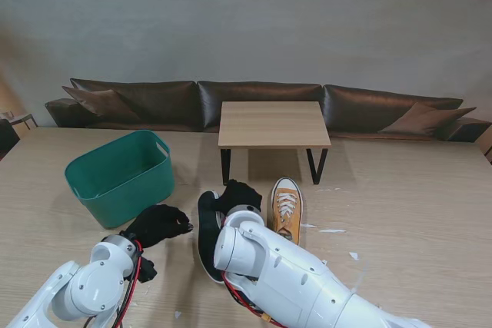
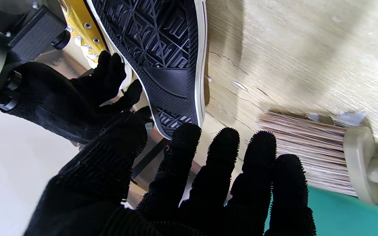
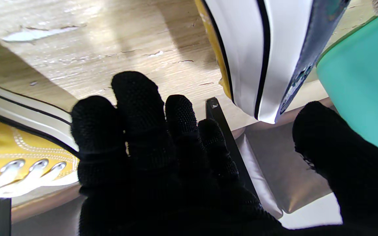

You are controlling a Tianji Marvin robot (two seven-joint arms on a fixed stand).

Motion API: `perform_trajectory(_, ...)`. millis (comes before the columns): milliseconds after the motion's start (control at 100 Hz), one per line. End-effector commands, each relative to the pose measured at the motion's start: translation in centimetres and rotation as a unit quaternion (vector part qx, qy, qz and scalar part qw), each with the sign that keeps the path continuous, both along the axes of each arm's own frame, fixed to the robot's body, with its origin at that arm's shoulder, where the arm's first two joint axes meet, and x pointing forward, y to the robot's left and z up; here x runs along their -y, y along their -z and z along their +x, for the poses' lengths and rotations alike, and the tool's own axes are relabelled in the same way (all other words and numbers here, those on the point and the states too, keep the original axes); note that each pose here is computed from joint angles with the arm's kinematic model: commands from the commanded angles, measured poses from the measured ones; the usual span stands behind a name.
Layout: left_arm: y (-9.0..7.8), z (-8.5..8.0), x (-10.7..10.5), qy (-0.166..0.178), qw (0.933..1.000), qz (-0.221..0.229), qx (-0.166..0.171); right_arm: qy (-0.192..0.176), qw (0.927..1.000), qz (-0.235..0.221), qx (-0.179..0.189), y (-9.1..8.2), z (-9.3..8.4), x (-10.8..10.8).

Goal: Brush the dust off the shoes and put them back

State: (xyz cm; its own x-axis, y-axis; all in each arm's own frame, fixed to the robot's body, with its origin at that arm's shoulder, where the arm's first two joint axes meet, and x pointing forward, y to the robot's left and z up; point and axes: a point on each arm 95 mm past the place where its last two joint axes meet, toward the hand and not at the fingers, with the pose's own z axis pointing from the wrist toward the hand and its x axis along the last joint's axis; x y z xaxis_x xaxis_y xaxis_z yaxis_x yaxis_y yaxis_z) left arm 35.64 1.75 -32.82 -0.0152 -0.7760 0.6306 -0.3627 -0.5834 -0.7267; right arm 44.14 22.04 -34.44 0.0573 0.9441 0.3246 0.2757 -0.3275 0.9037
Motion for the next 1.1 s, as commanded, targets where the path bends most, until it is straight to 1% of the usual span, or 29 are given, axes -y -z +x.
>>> perform_trajectory(0,0.1,-0.2,0.2,0.005,0.9999,-0.003,-0.01,-0.005,1.0,0.006,-0.003,-0.3,-0.3,-0.3)
perform_trajectory(220,-0.1,-0.1,0.2,0.009,1.0,-0.001,-0.004,0.002,0.9997,0.016,0.016,-1.3,-0.4,0.5)
perform_trajectory(420,-0.4,0.3,0.6,0.019,0.9998,-0.008,0.004,-0.004,0.9985,0.04,0.038,-3.0,-0.7,2.8)
perform_trajectory(550,-0.5,0.8,0.9,0.029,0.9995,-0.012,0.005,-0.021,0.9974,0.051,0.048,-4.1,-1.0,4.9)
perform_trajectory(670,-0.5,1.2,1.1,0.037,0.9991,-0.018,0.003,-0.034,0.9942,0.088,0.051,-4.8,-1.6,6.7)
perform_trajectory(800,-0.7,1.5,1.3,0.044,0.9987,-0.023,0.003,-0.053,0.9907,0.111,0.057,-5.3,-2.2,8.8)
perform_trajectory(880,-0.7,1.6,1.5,0.048,0.9985,-0.026,0.002,-0.069,0.9882,0.124,0.057,-5.4,-2.6,10.3)
perform_trajectory(910,-0.8,1.6,1.5,0.05,0.9984,-0.027,0.003,-0.08,0.987,0.127,0.057,-5.4,-2.7,10.9)
perform_trajectory(960,-0.8,1.7,1.7,0.051,0.9983,-0.029,0.005,-0.104,0.9828,0.141,0.058,-5.2,-2.9,11.9)
perform_trajectory(1040,-0.9,1.7,1.9,0.054,0.9981,-0.031,0.007,-0.123,0.9784,0.161,0.043,-4.9,-3.2,13.7)
perform_trajectory(1090,-0.9,1.7,1.9,0.055,0.998,-0.032,0.007,-0.132,0.9776,0.16,0.037,-4.6,-3.2,14.6)
